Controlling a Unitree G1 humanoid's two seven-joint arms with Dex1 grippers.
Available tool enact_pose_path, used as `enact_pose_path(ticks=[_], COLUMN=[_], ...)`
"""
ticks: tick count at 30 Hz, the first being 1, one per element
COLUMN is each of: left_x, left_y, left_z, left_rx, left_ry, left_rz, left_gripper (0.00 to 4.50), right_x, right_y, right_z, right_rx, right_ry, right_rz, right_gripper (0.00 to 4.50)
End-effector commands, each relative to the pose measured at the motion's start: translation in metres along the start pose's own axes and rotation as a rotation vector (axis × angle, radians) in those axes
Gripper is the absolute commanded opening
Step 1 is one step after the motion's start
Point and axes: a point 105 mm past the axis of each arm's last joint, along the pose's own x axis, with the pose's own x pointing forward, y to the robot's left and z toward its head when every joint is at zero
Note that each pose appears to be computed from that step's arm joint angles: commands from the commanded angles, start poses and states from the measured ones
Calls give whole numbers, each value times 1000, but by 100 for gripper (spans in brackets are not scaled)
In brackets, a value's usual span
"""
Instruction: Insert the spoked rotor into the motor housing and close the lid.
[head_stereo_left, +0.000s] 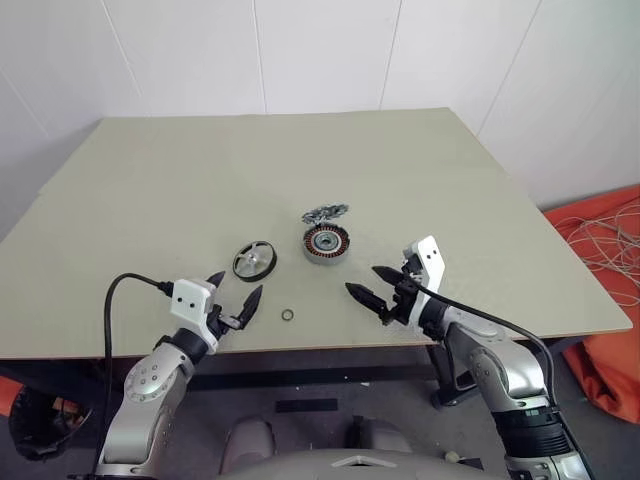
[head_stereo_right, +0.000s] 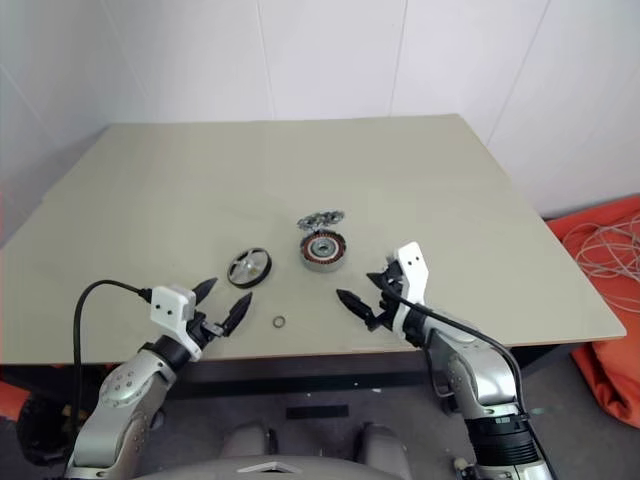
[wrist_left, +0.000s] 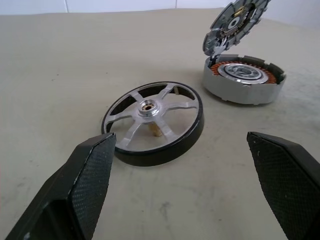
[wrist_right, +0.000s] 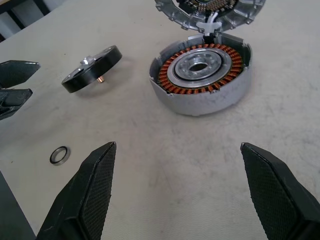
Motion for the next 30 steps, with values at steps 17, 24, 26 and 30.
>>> enact_pose_path(ticks=[17, 24, 26, 30], left_x=[-3, -10, -12, -14], left_y=[-8, -6, -5, -3], left_z=[8, 6, 4, 2], left_rx=[6, 1, -1, -10], left_ry=[-6, -4, -1, -1], left_rz=[-57, -27, -15, -1], left_gripper=[446, 446, 446, 446], right_x=[37, 54, 54, 53], right_y=[25, 41, 47, 55], right_z=[31, 24, 22, 17], right_rx=[-198, -271, -303, -333], right_ry=[15, 91, 121, 178], right_rz=[172, 239, 286, 379], right_gripper=[450, 450, 450, 450])
